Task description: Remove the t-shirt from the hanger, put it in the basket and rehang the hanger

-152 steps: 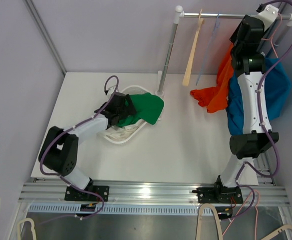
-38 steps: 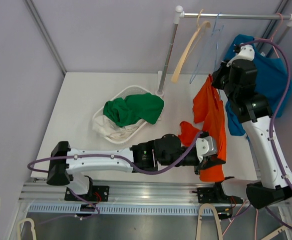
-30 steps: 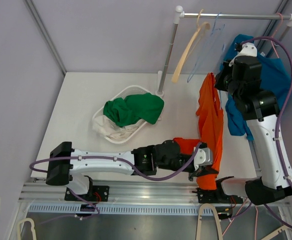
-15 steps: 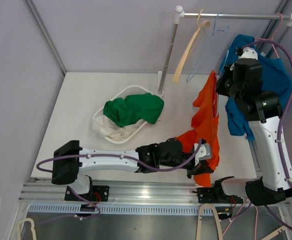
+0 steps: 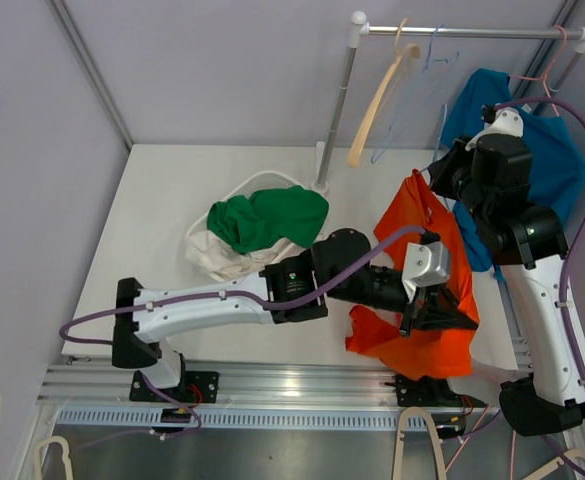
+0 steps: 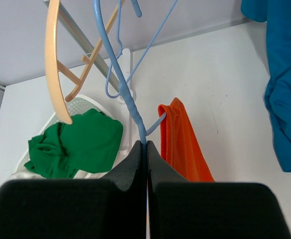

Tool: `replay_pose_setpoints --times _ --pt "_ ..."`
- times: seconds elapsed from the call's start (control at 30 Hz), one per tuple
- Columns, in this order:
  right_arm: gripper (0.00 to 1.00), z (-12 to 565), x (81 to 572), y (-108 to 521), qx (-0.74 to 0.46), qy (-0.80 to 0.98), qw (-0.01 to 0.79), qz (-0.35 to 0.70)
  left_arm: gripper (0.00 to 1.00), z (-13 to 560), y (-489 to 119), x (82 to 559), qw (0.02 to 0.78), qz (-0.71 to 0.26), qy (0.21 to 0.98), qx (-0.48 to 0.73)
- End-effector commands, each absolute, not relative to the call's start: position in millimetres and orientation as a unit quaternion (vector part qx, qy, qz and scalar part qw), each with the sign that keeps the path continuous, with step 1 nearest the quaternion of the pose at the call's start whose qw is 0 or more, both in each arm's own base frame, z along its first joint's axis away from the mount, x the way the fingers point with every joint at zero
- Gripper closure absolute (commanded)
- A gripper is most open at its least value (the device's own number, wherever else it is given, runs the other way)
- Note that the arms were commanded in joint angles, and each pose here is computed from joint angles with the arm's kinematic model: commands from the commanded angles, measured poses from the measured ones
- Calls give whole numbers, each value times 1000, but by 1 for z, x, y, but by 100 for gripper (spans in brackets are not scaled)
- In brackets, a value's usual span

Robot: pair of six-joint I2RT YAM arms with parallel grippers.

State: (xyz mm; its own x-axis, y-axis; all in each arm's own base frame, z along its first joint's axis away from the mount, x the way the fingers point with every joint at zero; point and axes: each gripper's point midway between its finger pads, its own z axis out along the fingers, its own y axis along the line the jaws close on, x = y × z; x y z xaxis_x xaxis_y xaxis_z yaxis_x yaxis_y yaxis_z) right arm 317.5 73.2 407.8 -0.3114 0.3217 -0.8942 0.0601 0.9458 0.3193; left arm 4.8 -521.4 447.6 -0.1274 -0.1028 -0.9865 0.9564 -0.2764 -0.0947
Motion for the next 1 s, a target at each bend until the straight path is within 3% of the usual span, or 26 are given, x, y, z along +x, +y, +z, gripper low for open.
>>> replay_pose_setpoints --times 0.0,0.2,0.5,0.67,0.7,0.77,0.8,0.97 --pt "100 432 332 82 123 769 611 142 99 433 -515 -58 328 -661 346 579" --pt "100 431 337 84 121 771 610 141 99 425 -484 -112 222 -703 247 629" --pt "100 452 346 76 125 762 625 117 99 378 -449 -171 106 -694 204 682" --pt "100 448 351 77 125 767 619 112 99 367 -431 -193 79 -695 187 690" --pt "100 452 350 77 125 765 622 113 99 336 -427 -192 60 -685 216 693" --pt "100 456 346 75 124 764 623 112 99 339 -427 -183 108 -680 227 689" --pt "100 461 343 74 124 760 628 113 99 336 -439 -168 149 -669 262 680" --pt "100 478 322 67 127 747 641 119 99 298 -455 -87 210 -642 398 621"
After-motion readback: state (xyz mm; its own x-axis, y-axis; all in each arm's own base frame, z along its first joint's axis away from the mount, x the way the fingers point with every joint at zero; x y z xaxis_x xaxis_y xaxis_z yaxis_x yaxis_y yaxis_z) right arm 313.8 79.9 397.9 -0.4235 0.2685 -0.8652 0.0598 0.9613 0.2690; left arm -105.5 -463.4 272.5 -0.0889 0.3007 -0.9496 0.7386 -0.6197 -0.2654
